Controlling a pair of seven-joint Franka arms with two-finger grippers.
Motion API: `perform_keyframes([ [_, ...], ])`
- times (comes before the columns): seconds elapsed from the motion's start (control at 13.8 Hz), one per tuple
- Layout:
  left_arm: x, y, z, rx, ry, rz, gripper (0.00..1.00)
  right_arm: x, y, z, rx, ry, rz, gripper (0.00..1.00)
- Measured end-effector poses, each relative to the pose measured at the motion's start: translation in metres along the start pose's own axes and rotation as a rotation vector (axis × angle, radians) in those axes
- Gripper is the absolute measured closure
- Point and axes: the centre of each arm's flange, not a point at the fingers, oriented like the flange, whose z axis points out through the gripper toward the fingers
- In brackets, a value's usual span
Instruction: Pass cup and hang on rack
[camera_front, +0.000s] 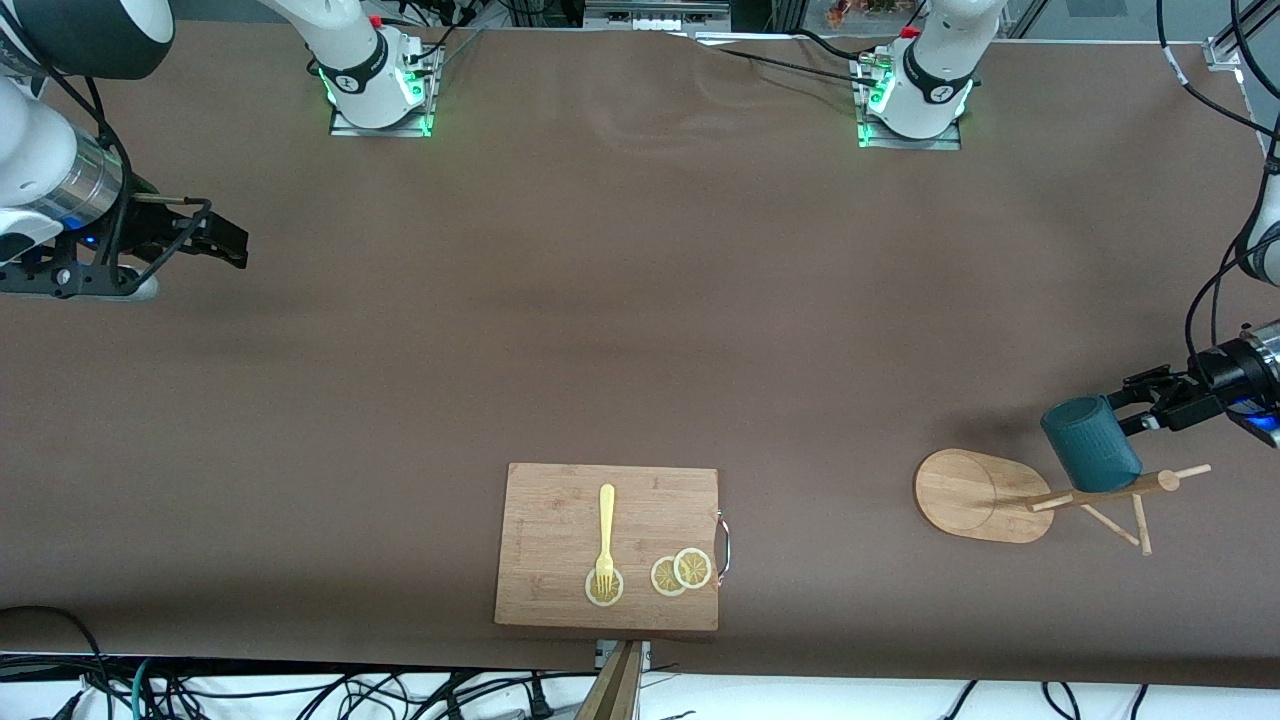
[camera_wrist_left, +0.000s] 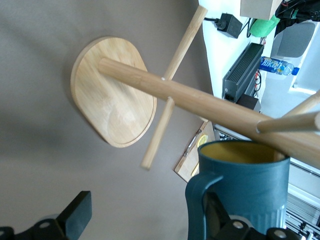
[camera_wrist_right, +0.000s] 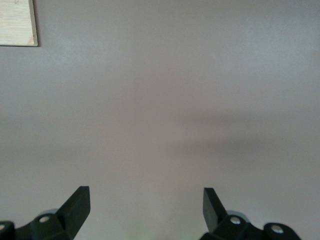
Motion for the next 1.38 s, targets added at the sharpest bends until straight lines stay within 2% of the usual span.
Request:
perform_keyframes([
  [0.29,-0.001,-0.002,-0.011,-0.005,-0.023,-0.004,0.0,0.0,0.0,0.0,0.0,0.0,0.0,0.0],
  [0.51,0.0,0.008,-0.028,0.089,-0.037,0.031,0.0,0.0,0.0,0.0,0.0,0.0,0.0,0.0],
  [0.73,-0.002,0.024,-0.047,0.266,-0.059,0.108,0.0,0.0,0.0,0.0,0.0,0.0,0.0,0.0],
  [1.02,-0.022,0.071,-0.061,0.586,-0.06,0.261,0.0,0.0,0.0,0.0,0.0,0.0,0.0,0.0],
  [1.16,-0.043,0.116,-0.044,0.74,-0.065,0.365,0.0,0.0,0.0,0.0,0.0,0.0,0.0,0.0],
  [1.38,-0.096,0.189,0.0,0.887,-0.114,0.5,0.0,0.0,-0.001,0.0,0.0,0.0,-0.001,0.0],
])
